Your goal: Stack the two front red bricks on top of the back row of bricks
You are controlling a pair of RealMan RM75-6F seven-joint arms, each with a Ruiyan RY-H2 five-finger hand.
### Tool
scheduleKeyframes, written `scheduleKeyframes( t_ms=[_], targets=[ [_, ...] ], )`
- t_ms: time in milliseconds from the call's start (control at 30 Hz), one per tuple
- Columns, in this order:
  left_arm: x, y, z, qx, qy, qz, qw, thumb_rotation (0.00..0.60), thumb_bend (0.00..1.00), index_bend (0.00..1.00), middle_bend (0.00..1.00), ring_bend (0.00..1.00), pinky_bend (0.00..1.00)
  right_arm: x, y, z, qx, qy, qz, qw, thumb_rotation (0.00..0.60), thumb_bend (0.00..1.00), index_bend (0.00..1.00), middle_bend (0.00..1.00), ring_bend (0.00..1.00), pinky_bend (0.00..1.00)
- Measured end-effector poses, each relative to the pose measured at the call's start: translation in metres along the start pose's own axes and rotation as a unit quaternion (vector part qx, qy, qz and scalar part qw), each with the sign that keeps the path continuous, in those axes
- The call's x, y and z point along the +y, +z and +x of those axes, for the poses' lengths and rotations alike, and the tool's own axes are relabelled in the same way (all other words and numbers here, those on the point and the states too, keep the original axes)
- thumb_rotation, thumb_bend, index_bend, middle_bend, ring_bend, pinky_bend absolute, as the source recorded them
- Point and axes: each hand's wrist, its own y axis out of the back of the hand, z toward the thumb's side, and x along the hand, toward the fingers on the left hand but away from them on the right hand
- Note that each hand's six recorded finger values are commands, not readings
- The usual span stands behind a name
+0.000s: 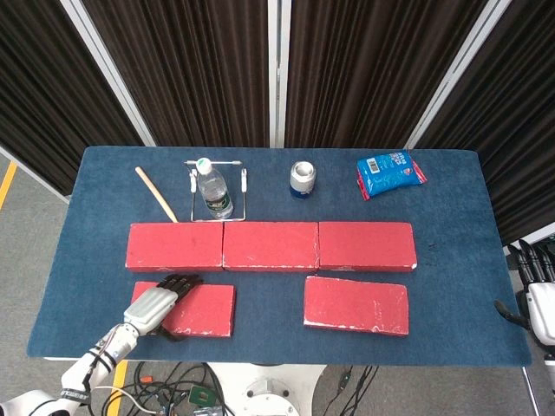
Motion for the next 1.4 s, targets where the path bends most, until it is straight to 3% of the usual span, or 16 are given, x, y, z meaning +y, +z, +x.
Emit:
scheduleKeyframes(
  t_ms=[467,833,1033,1233,1400],
  targets=[
    [-0.002,0.010,0.013,-0.012,-0.009,0.003,0.9999,0.600,0.00,0.00,0.00,0.02,0.00,-0.005,-0.006,0.000,-0.009,0.004,0.002,1.0000,0.600,0.12,0.00,0.00,0.00,0.00],
    [-0.004,0.011,0.016,0.001,-0.019,0.019,0.9996,0.600,0.00,0.01,0.17,0.26,0.07,-0.007,-0.014,0.000,-0.019,0.003,-0.002,0.9998,0.600,0.14,0.00,0.00,0.00,0.00],
    [-0.003,0.017,0.014,-0.003,-0.014,0.022,0.9997,0.600,0.00,0.03,0.18,0.28,0.07,-0.007,-0.016,0.000,-0.022,0.000,-0.004,0.9997,0.600,0.14,0.00,0.00,0.00,0.00],
    [0.016,0.026,0.006,-0.015,0.014,0.023,0.9995,0.600,0.00,0.03,0.18,0.28,0.07,-0.004,-0.018,-0.001,-0.025,-0.005,-0.007,0.9997,0.600,0.14,0.00,0.00,0.00,0.00],
    [0.046,0.027,0.001,-0.015,0.050,0.037,0.9980,0.600,0.00,0.03,0.18,0.28,0.07,0.000,-0.020,-0.002,-0.026,-0.010,-0.009,0.9996,0.600,0.14,0.00,0.00,0.00,0.00]
  ],
)
